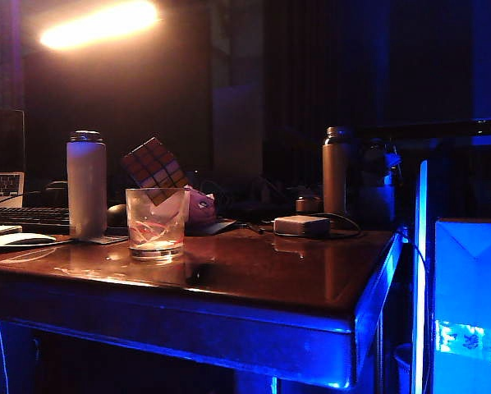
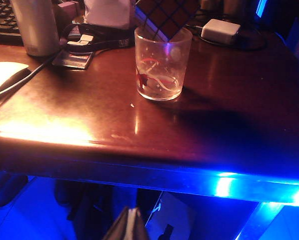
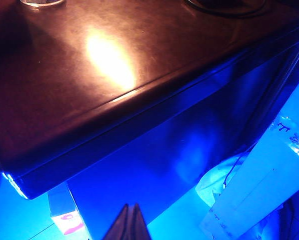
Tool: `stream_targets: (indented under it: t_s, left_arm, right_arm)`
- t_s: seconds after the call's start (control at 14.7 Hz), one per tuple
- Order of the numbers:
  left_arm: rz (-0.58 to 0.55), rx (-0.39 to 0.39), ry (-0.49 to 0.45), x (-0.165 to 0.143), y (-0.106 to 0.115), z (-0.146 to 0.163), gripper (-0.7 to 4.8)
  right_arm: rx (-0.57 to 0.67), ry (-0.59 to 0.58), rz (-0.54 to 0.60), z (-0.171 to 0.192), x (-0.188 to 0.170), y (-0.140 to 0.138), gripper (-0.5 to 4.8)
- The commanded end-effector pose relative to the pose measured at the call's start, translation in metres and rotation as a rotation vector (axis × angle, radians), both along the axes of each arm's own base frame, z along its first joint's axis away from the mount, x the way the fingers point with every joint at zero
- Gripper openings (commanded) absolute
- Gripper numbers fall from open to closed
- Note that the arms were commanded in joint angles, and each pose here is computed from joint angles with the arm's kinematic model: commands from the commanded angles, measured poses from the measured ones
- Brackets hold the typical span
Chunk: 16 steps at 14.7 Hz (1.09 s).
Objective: Stack the Rubik's Cube on top of the glass cup.
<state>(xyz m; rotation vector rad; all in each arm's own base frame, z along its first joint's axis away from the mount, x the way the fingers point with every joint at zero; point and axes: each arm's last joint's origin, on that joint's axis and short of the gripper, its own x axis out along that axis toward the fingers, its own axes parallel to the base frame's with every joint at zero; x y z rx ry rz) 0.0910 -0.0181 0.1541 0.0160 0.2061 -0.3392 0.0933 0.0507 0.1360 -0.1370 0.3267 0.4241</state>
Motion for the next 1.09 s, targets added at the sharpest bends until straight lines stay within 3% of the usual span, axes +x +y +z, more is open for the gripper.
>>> stream_targets:
  t_s: [0.07,0.27,0.55,0.75,1.09]
  left_arm:
    - [0.002,0.004,0.012,0.000,0.000,-0.003,-0.02]
    - [0.002,0.004,0.013,0.000,0.000,-0.003,-0.02]
    - [0.002,0.004,0.012,0.000,0.000,-0.003,-0.02]
    - [0.002,0.005,0.012,0.000,0.000,-0.003,-0.02]
    - [0.002,0.004,0.012,0.000,0.000,-0.003,-0.02]
  right_arm:
    - [0.009,-0.006,0.002,0.000,0.000,0.000,0.00]
    - [0.053,-0.082,-0.010,0.007,-0.003,-0.003,0.00]
    - [0.094,-0.194,-0.196,0.016,-0.001,-0.023,0.00]
    - [0.086,-0.205,-0.302,0.017,0.002,-0.033,0.00]
    - [0.085,-0.205,-0.308,0.017,0.002,-0.034,0.00]
